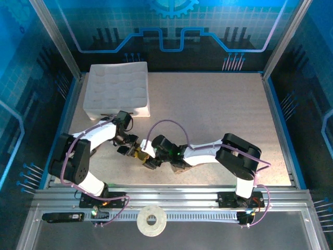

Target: Roll the socks

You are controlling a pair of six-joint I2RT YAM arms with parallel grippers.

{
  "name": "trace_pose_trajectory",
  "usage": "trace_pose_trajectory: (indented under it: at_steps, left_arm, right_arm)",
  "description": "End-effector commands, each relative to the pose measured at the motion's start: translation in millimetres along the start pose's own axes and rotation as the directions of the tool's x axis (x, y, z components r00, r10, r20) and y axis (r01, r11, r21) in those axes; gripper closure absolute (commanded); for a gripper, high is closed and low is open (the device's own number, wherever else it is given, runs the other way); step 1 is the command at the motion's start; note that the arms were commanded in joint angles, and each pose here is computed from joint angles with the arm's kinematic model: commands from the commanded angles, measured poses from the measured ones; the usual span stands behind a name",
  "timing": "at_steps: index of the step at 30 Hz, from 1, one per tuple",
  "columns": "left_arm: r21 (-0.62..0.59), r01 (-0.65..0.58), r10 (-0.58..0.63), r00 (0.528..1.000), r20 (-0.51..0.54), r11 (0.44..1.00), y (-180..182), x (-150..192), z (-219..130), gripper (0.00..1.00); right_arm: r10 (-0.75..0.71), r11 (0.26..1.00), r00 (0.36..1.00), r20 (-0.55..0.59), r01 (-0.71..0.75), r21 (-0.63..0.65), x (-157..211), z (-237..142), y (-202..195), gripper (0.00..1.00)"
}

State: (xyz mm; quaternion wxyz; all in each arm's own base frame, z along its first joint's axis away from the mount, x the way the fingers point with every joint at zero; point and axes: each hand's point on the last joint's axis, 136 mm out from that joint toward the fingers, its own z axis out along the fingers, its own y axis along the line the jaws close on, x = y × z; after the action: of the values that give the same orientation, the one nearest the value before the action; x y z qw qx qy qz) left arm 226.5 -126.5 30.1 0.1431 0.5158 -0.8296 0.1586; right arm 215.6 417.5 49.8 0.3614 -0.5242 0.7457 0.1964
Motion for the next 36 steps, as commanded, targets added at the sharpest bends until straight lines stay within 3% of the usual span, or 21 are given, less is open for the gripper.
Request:
trace_pose_trajectory:
  at_steps: [1, 7, 12, 19, 23, 25, 31, 36]
  left_arm:
    - [-0.161, 0.057, -0.045, 0.996, 0.074, 0.985, 35, -24, 21, 0.94]
    - [-0.167, 0.046, -0.035, 0.997, 0.068, 0.985, 24, -29, 25, 0.94]
    - [-0.171, 0.044, -0.034, 0.998, 0.062, 0.984, 19, -31, 26, 0.94]
    - [-0.162, 0.035, -0.027, 0.998, 0.054, 0.986, 12, -32, 25, 0.94]
    - [-0.161, 0.035, -0.028, 0.998, 0.049, 0.986, 9, -34, 24, 0.94]
    - [-0.167, 0.036, -0.027, 0.998, 0.052, 0.985, 9, -36, 24, 0.94]
    - [-0.181, 0.04, -0.031, 0.998, 0.055, 0.983, 8, -39, 24, 0.94]
    - [-0.185, 0.043, -0.035, 0.998, 0.05, 0.982, 7, -40, 25, 0.94]
  right_arm:
    - [-0.15, 0.989, 0.987, 0.052, 0.148, 0.029, -28, -2, 8, 0.27]
    - [-0.246, 0.969, 0.967, 0.065, 0.243, 0.051, -41, 2, 14, 0.27]
    - [-0.286, 0.955, 0.958, -0.027, 0.287, 0.07, -29, 19, 8, 0.29]
    - [-0.259, 0.955, 0.958, -0.123, 0.273, 0.115, -1, 30, -6, 0.4]
    - [-0.241, 0.957, 0.966, -0.094, 0.253, 0.142, -6, 23, -11, 0.46]
    - [-0.233, 0.958, 0.97, -0.063, 0.24, 0.155, -14, 15, -13, 0.45]
    - [-0.141, 0.985, 0.989, 0.054, 0.134, 0.112, -22, -10, -8, 0.29]
    - [-0.049, 0.997, 0.996, 0.076, 0.044, 0.057, -18, -5, -8, 0.27]
